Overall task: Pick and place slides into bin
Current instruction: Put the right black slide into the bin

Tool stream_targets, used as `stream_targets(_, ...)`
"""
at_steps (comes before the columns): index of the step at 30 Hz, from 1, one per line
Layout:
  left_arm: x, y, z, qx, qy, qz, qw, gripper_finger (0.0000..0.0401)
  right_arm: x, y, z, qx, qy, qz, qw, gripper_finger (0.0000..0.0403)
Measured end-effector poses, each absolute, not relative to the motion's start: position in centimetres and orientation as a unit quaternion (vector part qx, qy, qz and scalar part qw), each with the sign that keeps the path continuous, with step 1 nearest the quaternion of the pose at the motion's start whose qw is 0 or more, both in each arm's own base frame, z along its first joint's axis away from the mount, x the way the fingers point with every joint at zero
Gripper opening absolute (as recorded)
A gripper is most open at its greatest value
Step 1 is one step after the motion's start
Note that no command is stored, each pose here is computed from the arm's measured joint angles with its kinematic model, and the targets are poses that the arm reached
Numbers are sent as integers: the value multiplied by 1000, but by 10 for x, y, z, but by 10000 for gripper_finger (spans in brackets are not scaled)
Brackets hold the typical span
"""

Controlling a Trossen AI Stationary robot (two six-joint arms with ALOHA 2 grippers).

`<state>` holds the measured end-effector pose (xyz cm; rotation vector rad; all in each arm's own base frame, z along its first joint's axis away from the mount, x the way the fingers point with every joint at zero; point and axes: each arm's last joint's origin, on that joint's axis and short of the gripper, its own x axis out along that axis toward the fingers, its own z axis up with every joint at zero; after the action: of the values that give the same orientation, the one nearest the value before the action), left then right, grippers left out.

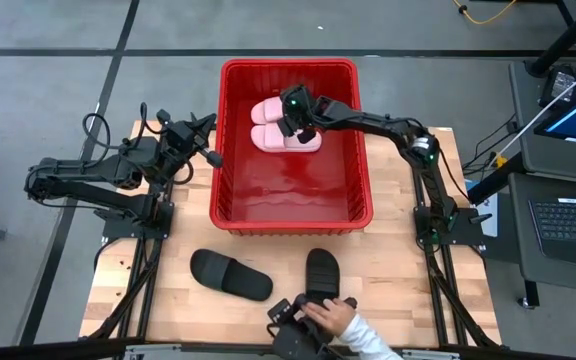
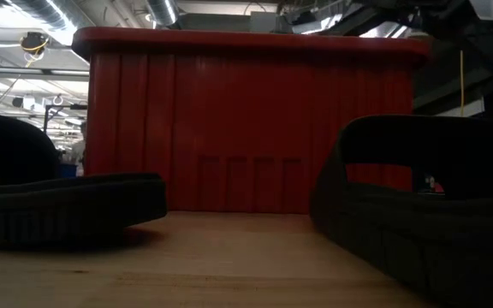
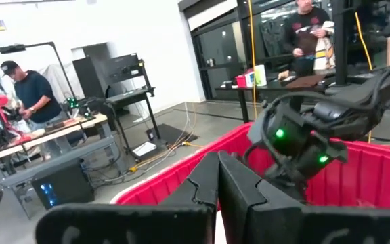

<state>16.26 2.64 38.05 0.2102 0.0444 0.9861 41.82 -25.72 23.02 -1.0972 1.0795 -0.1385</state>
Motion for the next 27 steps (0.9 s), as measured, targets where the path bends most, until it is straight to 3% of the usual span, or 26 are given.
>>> stream_targets(8, 161, 26, 381, 99, 19, 474, 875, 1, 415, -226, 266, -472, 492, -102, 724, 97)
stream_targets(16, 158, 25, 384, 124, 17, 439, 890, 1, 399, -192, 322, -432, 445, -153, 770, 23)
stream_targets(18, 156, 25, 385, 123, 14, 439, 890, 1, 391, -184, 340, -424, 423, -170, 783, 7)
stream_targets(27, 156, 22, 380, 143, 34, 377, 915, 1, 353, -145, 409, -275, 306, -250, 876, 5)
